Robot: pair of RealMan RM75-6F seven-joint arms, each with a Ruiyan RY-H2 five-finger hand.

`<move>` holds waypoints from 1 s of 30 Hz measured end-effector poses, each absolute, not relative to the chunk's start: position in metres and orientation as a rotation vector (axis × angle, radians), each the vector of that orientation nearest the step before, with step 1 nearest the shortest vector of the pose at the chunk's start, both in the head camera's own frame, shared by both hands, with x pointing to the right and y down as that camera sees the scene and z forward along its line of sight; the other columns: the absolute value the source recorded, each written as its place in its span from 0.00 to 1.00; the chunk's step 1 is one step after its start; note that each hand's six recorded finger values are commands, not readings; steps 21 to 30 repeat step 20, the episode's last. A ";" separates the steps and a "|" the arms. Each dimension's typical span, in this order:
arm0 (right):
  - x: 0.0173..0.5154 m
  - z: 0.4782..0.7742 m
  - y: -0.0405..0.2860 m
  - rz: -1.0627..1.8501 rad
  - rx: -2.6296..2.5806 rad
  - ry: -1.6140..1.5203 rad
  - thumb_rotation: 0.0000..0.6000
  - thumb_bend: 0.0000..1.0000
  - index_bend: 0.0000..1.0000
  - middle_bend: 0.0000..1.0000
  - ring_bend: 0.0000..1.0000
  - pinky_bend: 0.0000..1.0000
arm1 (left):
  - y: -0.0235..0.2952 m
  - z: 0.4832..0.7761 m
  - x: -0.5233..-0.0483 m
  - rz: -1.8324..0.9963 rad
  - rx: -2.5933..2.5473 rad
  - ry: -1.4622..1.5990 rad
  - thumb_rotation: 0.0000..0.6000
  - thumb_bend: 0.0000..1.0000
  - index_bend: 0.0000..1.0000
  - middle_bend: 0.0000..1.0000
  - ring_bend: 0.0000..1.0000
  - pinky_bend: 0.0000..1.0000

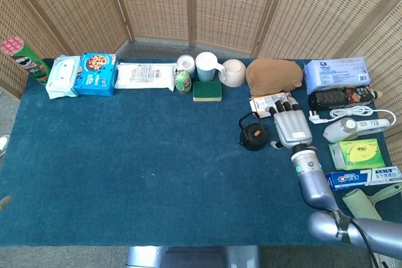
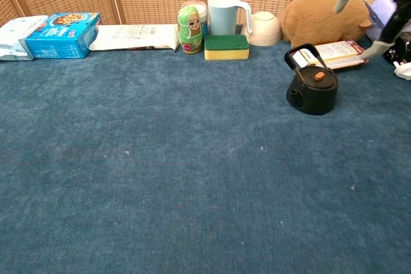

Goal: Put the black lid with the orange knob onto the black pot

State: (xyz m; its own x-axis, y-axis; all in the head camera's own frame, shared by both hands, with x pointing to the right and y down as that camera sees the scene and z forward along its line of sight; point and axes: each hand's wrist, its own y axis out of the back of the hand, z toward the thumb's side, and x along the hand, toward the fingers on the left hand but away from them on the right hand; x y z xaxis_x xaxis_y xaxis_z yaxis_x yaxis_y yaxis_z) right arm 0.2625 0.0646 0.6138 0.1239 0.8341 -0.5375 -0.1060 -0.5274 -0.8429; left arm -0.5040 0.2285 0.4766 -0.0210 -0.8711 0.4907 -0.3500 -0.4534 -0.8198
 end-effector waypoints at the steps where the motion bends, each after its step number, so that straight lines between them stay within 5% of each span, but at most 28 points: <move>1: 0.266 0.610 0.065 1.499 -1.613 -0.734 0.83 0.04 0.20 0.06 0.06 0.00 | 0.229 0.477 -0.504 -1.486 -1.797 1.269 1.00 0.21 0.00 0.00 0.00 0.04; 7: 0.295 0.586 0.075 1.380 -1.566 -0.825 0.68 0.00 0.19 0.06 0.04 0.00 | 0.230 0.478 -0.500 -1.490 -1.781 1.248 1.00 0.21 0.00 0.00 0.00 0.04; 20: 0.378 0.545 0.144 1.259 -1.480 -0.967 0.68 0.00 0.21 0.06 0.04 0.00 | 0.242 0.475 -0.490 -1.463 -1.749 1.205 1.00 0.21 0.00 0.00 0.00 0.04; 30: 0.378 0.545 0.144 1.259 -1.480 -0.967 0.68 0.00 0.21 0.06 0.04 0.00 | 0.242 0.475 -0.490 -1.463 -1.749 1.205 1.00 0.21 0.00 0.00 0.00 0.04</move>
